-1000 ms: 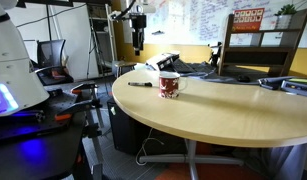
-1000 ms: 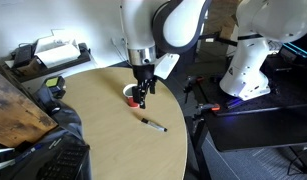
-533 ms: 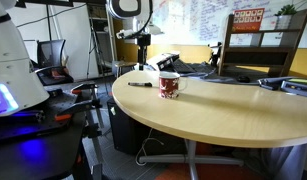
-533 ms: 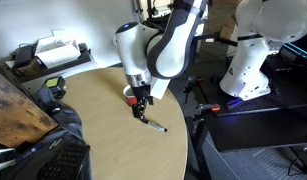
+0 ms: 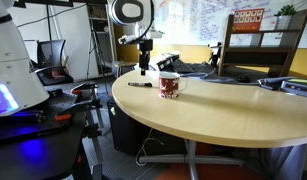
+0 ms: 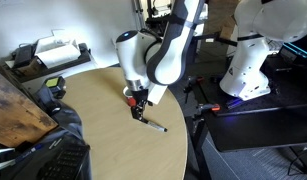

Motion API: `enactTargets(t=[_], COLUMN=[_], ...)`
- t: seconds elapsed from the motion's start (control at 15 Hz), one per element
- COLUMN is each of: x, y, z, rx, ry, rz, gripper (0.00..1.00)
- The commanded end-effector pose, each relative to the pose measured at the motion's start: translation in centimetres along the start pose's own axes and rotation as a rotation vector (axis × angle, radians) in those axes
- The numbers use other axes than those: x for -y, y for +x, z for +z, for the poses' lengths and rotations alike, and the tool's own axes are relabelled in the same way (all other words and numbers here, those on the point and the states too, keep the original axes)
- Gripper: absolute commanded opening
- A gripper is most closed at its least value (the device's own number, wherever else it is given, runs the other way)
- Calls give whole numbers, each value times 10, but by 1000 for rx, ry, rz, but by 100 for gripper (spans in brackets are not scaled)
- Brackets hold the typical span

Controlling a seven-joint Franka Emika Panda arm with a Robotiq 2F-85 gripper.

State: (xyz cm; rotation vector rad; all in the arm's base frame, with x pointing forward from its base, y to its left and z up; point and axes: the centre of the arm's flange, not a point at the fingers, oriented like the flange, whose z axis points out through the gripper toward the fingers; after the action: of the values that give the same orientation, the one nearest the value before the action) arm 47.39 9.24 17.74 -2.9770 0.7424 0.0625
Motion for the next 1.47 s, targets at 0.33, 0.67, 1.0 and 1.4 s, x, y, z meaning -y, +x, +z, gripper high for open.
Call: enactTargets(t=[0.33,0.67,1.0,1.4], x=[9,18,23,17], y=[-23,-35,-46,-52], z=[76,71,61,31], rx=[12,-145,-181,-229], ry=[-15,-29,-42,6], rz=[73,73,63,110], gripper=[82,43,6,6])
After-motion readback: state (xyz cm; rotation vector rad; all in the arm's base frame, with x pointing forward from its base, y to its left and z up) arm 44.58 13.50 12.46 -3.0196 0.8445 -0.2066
